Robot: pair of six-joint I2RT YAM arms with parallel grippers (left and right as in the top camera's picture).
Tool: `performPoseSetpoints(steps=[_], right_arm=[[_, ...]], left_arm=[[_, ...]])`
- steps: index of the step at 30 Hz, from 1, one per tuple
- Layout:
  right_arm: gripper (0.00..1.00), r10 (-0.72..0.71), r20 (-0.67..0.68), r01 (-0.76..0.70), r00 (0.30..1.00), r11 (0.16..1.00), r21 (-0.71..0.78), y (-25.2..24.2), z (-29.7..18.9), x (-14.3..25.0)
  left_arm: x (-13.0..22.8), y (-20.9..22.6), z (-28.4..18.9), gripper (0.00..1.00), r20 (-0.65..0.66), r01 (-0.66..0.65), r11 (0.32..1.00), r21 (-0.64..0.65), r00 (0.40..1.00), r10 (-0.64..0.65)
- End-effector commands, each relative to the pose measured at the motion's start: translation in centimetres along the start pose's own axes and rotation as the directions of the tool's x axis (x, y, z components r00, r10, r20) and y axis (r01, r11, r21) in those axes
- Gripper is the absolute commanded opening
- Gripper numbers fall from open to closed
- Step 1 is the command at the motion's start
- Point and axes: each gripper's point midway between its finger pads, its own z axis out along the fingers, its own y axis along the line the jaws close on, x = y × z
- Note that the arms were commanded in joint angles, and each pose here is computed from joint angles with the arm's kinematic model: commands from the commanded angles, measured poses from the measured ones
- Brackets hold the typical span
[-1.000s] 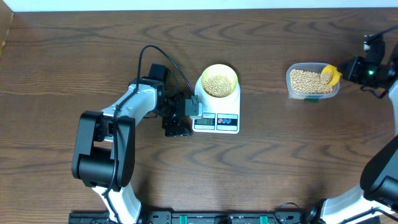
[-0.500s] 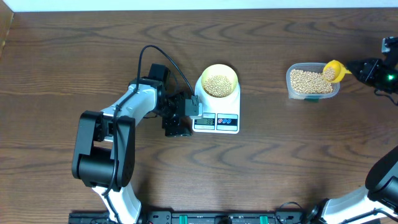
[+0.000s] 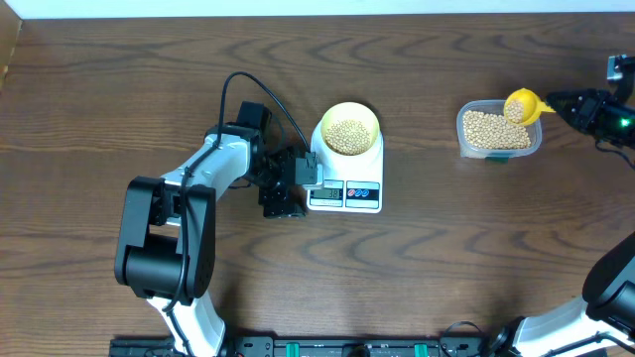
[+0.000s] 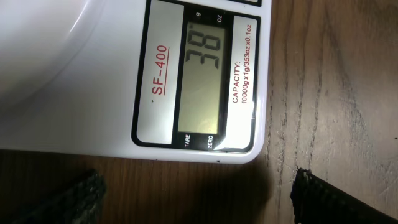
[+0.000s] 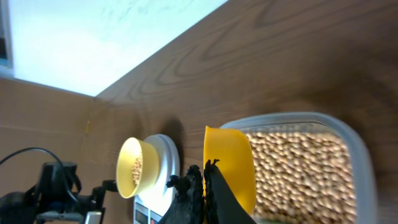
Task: Scoop item into bowl and weigh 50g on scale
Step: 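Scoop soybeans and lift the scoop out of the tub with the right gripper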
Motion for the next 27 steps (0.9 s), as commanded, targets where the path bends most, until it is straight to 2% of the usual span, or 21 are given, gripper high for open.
performPoseSetpoints(steps=[1, 14, 27], right_arm=[[0.01, -0.007, -0.019, 0.005, 1.000, 0.997, -0.077, 2.4, 0.8, 0.3], [0.01, -0.102, -0.133, 0.074, 0.986, 0.976, -0.206, 9.5, 7.4, 2.9], [0.01, -0.262, -0.224, 0.181, 0.939, 0.927, -0.328, 17.0, 12.9, 7.8]], left_arm=[[0.1, -0.5, 0.4, 0.98, 0.009, -0.010, 1.000, 0.018, 1.000, 0.010], [0.0, -0.5, 0.4, 0.98, 0.009, -0.010, 1.000, 0.018, 1.000, 0.010], [0.0, -0.5, 0.4, 0.98, 0.009, -0.010, 1.000, 0.018, 1.000, 0.010]])
